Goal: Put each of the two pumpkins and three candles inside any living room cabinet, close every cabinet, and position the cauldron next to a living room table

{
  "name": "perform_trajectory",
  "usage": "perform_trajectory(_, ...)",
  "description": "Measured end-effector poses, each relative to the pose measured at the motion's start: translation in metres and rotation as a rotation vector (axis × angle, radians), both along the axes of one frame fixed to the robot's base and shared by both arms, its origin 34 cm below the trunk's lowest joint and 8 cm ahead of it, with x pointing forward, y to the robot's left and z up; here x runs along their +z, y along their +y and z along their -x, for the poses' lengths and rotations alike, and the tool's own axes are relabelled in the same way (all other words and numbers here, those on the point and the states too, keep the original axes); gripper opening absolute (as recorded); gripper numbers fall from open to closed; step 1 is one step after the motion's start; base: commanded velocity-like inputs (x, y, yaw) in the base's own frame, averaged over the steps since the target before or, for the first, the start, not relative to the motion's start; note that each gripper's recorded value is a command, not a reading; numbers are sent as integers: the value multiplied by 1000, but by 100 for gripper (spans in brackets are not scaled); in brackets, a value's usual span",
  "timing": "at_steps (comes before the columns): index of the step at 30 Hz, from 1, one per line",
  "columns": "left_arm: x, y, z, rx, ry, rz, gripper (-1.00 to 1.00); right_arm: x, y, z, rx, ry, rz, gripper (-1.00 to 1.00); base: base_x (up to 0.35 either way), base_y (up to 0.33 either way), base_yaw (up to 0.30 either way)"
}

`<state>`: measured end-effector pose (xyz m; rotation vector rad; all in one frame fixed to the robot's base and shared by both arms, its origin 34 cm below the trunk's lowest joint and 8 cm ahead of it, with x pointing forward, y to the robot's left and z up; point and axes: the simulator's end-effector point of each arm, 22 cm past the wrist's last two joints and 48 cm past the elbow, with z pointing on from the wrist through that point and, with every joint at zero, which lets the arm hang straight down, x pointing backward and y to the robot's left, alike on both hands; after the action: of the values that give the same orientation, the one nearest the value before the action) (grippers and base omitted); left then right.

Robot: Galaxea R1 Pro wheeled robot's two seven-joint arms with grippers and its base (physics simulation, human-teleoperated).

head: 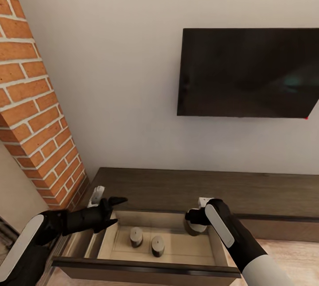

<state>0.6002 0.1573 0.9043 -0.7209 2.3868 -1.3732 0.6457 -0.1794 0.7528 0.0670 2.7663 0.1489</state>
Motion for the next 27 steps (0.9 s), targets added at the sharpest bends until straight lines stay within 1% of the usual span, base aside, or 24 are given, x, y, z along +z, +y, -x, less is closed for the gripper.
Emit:
perform_trajectory(1, 6, -6, 3, -3, -19, 61, 100, -3, -1, 1, 0, 4, 2, -100, 0, 0, 0)
perform_trajectory(4, 9, -9, 5, -1, -40, 116, 100, -8, -1, 1, -1, 7, 4, -100, 0, 0, 0)
perform_trajectory(6, 7, -9, 8, 1, -43, 136, 100, -12, -1, 1, -3, 7, 4, -100, 0, 0, 0)
perform_trajectory(11, -1, -8, 10, 2, -42, 146, 100, -18, -3, -2, -13, -6, 6, -100, 0, 0, 0)
perform_trajectory(27, -26, -10, 12, 0, -38, 154, 100, -43, -3, -2, -15, -6, 8, -100, 0, 0, 0)
